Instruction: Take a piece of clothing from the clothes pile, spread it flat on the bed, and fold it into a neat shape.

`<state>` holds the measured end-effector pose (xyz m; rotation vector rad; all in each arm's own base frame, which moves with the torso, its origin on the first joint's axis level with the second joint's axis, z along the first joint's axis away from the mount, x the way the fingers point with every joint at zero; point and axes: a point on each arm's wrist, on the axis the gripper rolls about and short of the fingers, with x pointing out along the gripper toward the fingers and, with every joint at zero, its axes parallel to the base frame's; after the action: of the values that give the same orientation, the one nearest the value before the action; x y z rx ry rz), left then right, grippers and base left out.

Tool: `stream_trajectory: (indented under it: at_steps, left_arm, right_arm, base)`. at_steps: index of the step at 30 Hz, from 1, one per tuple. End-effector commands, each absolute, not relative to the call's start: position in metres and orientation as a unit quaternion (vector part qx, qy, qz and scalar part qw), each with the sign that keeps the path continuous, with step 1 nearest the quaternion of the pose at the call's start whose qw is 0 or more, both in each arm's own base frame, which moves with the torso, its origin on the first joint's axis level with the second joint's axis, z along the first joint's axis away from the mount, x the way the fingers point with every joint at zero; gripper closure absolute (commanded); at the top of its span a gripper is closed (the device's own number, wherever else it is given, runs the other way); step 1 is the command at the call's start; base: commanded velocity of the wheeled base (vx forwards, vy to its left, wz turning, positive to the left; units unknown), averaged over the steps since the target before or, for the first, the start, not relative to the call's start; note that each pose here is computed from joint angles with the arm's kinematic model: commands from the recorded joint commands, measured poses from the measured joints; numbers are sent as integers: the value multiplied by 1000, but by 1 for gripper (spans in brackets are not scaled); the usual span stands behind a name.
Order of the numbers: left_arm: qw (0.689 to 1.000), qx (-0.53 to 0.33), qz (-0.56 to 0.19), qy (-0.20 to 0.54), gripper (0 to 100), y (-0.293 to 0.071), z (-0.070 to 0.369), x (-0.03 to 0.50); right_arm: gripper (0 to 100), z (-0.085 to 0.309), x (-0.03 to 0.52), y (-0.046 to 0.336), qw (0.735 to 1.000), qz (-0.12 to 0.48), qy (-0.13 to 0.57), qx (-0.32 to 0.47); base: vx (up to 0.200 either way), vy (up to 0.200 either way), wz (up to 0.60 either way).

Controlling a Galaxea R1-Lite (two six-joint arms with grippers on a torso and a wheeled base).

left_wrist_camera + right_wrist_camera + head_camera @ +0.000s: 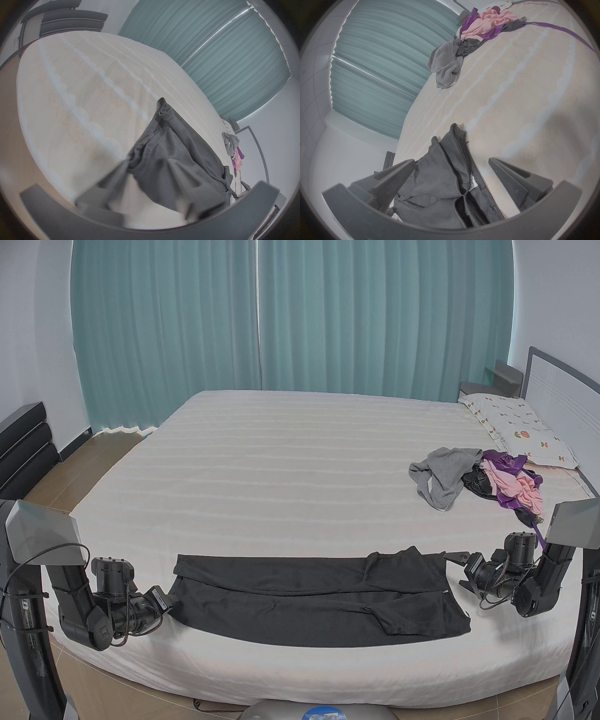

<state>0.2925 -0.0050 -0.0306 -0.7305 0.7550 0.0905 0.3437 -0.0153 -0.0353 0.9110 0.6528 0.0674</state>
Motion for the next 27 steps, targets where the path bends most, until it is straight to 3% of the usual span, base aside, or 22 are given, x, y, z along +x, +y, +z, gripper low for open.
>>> stream_trajectory:
  at_steps: [1,6,27]
  left_arm:
    - [863,-346,55,364,100,-3,-33,290]
    - [863,-332,87,371,100,-3,-35,278]
    - [870,-284,105,389,100,-5,-36,258]
  right_arm:
    - [0,-35,344,-15,847,32,309,432]
    - [0,-35,343,-15,847,32,309,432]
    - [0,-35,342,-15,846,32,311,432]
  base:
    - [0,0,0]
    - [0,0,0]
    - [0,0,0]
